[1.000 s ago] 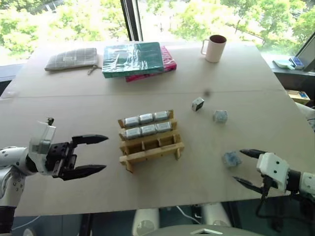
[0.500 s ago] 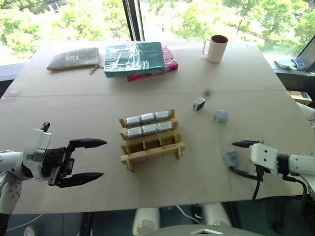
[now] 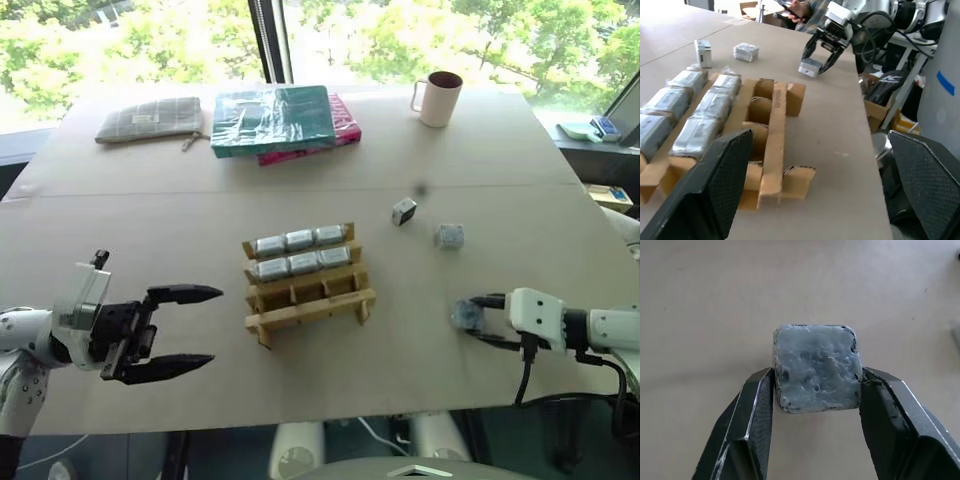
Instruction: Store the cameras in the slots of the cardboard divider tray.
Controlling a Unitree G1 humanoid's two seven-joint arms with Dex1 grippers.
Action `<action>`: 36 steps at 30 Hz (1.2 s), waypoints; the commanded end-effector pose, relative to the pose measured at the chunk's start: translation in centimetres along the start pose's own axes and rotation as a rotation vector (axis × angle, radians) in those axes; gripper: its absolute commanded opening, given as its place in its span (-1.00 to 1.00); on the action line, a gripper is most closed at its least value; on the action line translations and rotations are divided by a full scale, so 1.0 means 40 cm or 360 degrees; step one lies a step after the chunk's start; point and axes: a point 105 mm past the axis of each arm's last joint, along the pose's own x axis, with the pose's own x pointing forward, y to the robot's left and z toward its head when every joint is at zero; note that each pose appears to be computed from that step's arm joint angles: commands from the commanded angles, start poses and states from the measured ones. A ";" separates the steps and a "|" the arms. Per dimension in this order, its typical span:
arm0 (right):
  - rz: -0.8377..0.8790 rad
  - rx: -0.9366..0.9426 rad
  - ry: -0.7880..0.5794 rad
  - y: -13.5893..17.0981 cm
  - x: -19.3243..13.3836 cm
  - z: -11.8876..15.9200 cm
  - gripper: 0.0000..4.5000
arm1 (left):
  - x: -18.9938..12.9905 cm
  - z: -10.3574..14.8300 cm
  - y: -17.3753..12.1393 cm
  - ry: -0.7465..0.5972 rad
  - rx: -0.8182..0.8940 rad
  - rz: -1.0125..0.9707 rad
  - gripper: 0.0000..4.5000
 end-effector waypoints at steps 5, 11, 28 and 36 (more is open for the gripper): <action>-0.0394 -0.0632 -0.0253 -0.106 -0.013 0.280 -0.14 | 0.216 0.212 0.006 -0.0107 -0.0350 0.0127 1.00; -0.0402 -0.0866 -0.0314 -0.114 0.015 0.365 -0.14 | 0.333 0.259 0.049 -0.0129 -0.0771 0.0157 1.00; -0.0411 -0.0946 -0.0518 -0.120 0.058 0.471 -0.14 | 0.432 0.258 0.113 -0.0229 -0.0957 0.0164 0.78; -0.0379 -0.0857 -0.0537 -0.108 0.068 0.473 0.09 | 0.441 0.269 0.112 -0.0263 -0.0923 0.0115 -0.43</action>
